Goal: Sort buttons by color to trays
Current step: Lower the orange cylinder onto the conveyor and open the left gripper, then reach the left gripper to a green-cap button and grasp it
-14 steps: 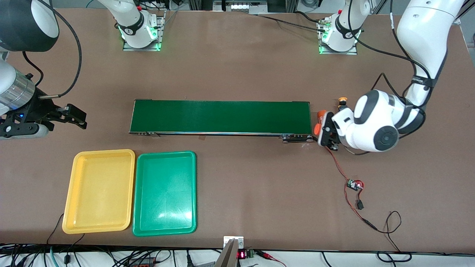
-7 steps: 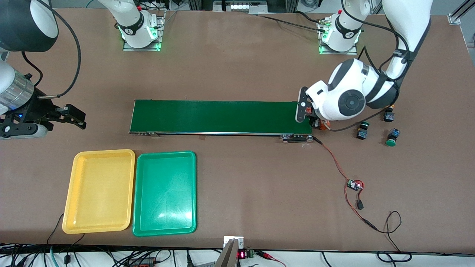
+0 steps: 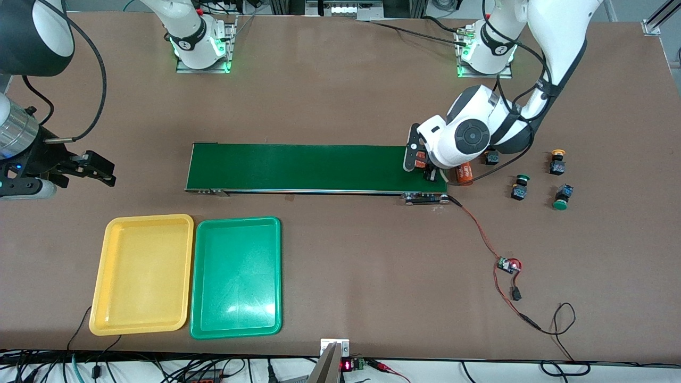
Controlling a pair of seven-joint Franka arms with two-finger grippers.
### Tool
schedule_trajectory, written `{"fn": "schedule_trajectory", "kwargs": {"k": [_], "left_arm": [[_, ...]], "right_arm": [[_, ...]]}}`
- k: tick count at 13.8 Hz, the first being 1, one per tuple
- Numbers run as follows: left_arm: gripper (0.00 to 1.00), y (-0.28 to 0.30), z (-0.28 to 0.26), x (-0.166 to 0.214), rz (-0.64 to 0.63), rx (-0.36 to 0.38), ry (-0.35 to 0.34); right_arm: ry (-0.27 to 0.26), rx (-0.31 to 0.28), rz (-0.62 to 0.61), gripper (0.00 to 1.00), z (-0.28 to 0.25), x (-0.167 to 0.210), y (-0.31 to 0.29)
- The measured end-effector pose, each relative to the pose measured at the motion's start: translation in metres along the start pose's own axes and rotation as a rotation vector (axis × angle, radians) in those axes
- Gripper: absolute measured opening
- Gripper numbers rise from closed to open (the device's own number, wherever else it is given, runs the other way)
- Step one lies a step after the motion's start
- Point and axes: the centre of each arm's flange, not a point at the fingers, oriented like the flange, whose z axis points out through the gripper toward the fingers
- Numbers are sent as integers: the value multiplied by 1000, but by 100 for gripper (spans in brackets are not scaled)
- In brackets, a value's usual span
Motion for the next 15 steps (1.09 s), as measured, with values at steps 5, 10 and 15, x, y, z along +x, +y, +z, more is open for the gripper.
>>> {"fn": "schedule_trajectory", "kwargs": {"k": [5, 10, 15], "left_arm": [[61, -4, 7, 0, -7, 7, 11], [100, -25, -18, -41, -59, 58, -8], [100, -52, -54, -151, -147, 135, -79]], "right_arm": [[0, 1, -4, 100, 0, 0, -3], [0, 1, -6, 100, 0, 0, -4], [0, 1, -5, 100, 0, 0, -4]]}}
